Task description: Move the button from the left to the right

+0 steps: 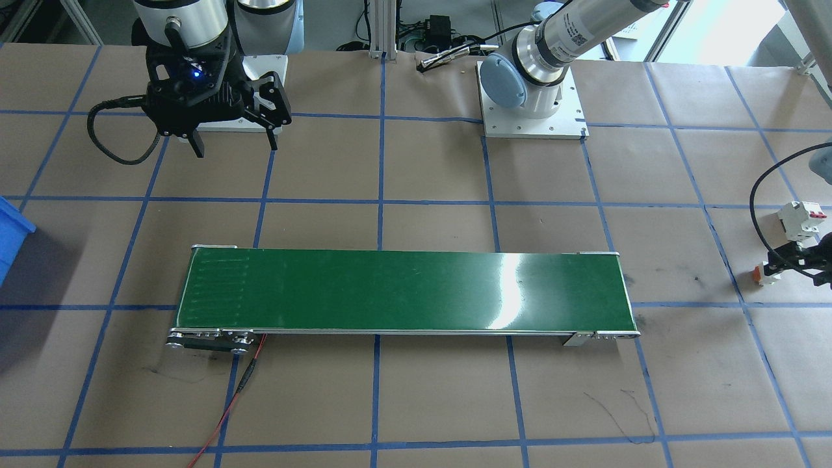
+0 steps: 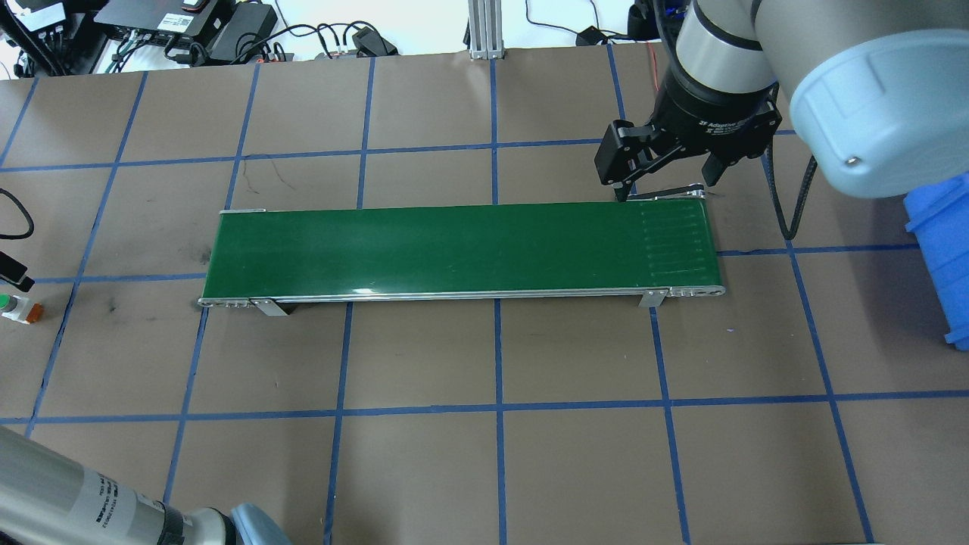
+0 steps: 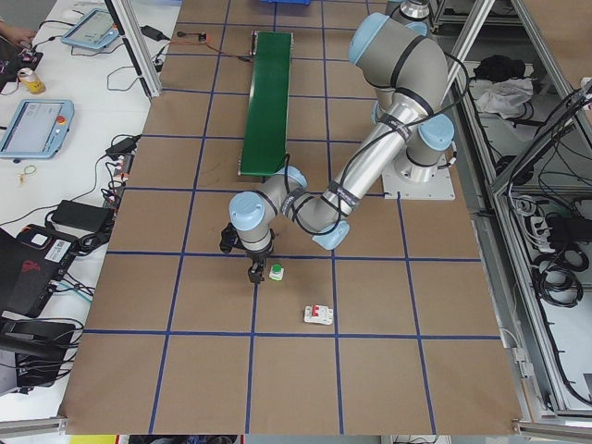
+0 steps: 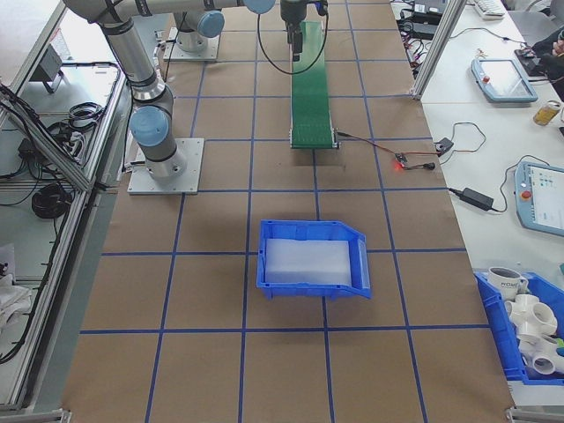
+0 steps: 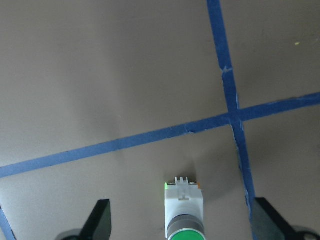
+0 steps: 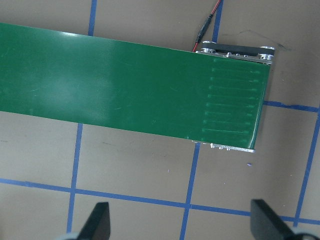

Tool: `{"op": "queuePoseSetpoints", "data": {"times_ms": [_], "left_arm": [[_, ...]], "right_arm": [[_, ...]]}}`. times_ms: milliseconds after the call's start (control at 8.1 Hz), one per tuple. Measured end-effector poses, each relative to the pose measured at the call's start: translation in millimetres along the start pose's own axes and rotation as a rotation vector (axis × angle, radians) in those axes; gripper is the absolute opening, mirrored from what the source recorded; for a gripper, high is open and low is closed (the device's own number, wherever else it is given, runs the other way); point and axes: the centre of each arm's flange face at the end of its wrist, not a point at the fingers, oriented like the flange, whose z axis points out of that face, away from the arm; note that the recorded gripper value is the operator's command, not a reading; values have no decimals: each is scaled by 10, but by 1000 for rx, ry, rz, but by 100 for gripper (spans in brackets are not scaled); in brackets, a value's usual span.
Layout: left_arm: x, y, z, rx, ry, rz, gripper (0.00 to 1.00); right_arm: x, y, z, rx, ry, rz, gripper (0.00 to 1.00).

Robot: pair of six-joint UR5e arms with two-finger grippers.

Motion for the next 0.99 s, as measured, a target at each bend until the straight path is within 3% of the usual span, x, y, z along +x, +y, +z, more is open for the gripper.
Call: {"op": "queuePoseSetpoints", "data": {"times_ms": [617, 988], "left_arm": [[-51, 51, 117, -4, 2, 55, 100], [-84, 92, 211, -55, -7, 86, 100]], "right_arm": [[0, 0, 0, 0, 0, 0, 100], [0, 0, 0, 0, 0, -1, 100]]}}
